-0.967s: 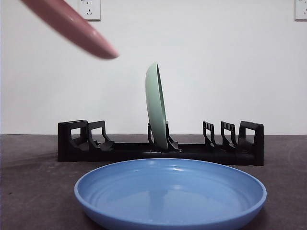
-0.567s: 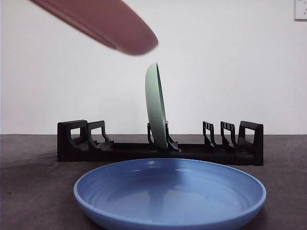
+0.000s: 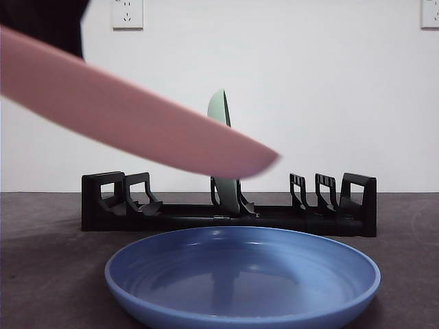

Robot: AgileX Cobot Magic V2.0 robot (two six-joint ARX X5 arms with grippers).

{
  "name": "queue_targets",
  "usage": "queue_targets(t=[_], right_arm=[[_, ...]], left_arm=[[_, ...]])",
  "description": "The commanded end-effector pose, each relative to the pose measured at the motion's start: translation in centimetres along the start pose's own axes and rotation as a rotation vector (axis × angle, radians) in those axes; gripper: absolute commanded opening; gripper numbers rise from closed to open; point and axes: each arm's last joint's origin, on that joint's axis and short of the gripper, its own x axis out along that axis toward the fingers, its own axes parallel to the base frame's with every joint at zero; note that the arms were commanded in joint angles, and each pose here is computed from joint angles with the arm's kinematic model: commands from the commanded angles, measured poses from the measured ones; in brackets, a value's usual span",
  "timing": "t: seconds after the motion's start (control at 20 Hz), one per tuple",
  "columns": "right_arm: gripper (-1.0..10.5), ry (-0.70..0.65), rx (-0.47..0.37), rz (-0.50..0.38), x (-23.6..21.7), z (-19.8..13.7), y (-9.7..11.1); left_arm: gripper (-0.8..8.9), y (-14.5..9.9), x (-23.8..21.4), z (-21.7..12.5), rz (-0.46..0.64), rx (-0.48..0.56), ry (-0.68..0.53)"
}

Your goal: Place the plate

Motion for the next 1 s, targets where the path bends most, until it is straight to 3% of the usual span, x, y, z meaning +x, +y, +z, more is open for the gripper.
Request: queue_targets(t=[0.05,0.45,1.0], right_arm=[[4.4,-0.020,-0.002,0.000,-0.2,0.4,0.2],[4.4,-0.024,0.004,-0.024,-0.2,0.4,0.1],[4.4,-0.025,0.012,-0.026,-0.2,0.4,0.1]], left_arm=[[0.05,-0.1,1.6,0.1,-0.040,-0.051,-0.072],[0.05,0.2,5.3,-0.9,-0.075,-0.149,-0.180],[0.05,-1.4,10.0,-0.5,-0.106,-0.136,-0.104]])
